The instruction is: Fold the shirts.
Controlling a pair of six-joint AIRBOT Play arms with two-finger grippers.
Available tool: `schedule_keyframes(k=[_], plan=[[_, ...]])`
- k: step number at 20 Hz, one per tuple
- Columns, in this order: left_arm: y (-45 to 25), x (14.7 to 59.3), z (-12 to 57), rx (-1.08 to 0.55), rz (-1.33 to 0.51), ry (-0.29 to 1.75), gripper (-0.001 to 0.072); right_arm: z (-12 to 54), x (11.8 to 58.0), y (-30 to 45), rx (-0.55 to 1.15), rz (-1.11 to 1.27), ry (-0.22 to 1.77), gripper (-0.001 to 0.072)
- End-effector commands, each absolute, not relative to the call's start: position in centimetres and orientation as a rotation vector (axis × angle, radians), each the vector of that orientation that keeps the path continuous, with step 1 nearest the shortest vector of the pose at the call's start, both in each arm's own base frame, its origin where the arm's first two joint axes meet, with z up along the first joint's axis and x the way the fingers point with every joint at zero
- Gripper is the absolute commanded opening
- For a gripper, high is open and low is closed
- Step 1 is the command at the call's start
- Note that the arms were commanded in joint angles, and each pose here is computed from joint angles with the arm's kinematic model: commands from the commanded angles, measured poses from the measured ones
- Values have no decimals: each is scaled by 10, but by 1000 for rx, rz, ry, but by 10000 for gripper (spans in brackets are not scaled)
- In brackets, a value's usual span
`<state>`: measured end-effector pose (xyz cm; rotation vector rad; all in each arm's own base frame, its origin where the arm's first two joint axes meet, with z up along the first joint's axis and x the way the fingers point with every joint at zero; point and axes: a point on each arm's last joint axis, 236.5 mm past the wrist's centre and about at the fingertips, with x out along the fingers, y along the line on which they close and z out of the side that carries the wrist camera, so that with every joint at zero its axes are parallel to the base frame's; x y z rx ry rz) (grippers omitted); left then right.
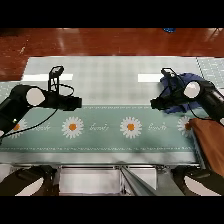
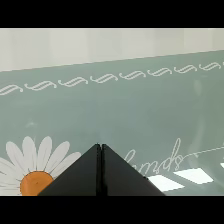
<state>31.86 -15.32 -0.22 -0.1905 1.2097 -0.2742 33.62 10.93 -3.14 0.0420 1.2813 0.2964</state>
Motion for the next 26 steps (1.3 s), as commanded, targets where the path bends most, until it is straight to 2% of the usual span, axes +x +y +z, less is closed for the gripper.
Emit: schedule_keyframes(k=[1, 4, 5, 6, 7, 8, 10, 12, 14, 17, 23, 24, 25, 26], plan=[[-153, 318, -4, -191, -272, 1215, 16, -31, 338, 110, 42, 296, 1273, 23], [-153, 319, -4, -190, -272, 1215, 16, -24, 362, 106, 14, 283, 1168, 24], [-153, 319, -4, -187, -273, 1212, 16, -19, 377, 99, -19, 260, 1101, 82], [-152, 323, -3, -151, -295, 1191, 19, -13, 393, 90, -76, 233, 1031, 273], [-149, 326, -2, -114, -305, 1173, 104, -3, 411, 76, -131, 183, 949, 418], [-142, 329, -3, -72, -291, 1160, 499, 15, 434, 48, -188, 79, 849, 421], [-130, 331, -5, -29, -260, 1160, 510, 52, 462, -15, -135, -141, 709, 419], [-129, 332, -5, -42, -249, 1158, 509, 65, 475, -75, -29, -284, 675, 416], [-130, 334, -4, -46, -249, 1150, 509, 46, 480, -125, 30, -366, 739, 415], [-130, 334, -4, -46, -248, 1150, 509, -5, 486, -161, 105, -383, 893, 415], [-132, 344, 1, -97, -224, 1111, 509, -101, 465, -172, 175, -381, 1225, 409], [-132, 347, 3, -113, -218, 1098, 509, -112, 462, -166, 184, -362, 1257, 395], [-133, 349, 4, -134, -207, 1091, 509, -117, 461, -159, 209, -342, 1270, 325], [-132, 351, 6, -140, -203, 1081, 509, -117, 463, -152, 223, -313, 1271, 212]])
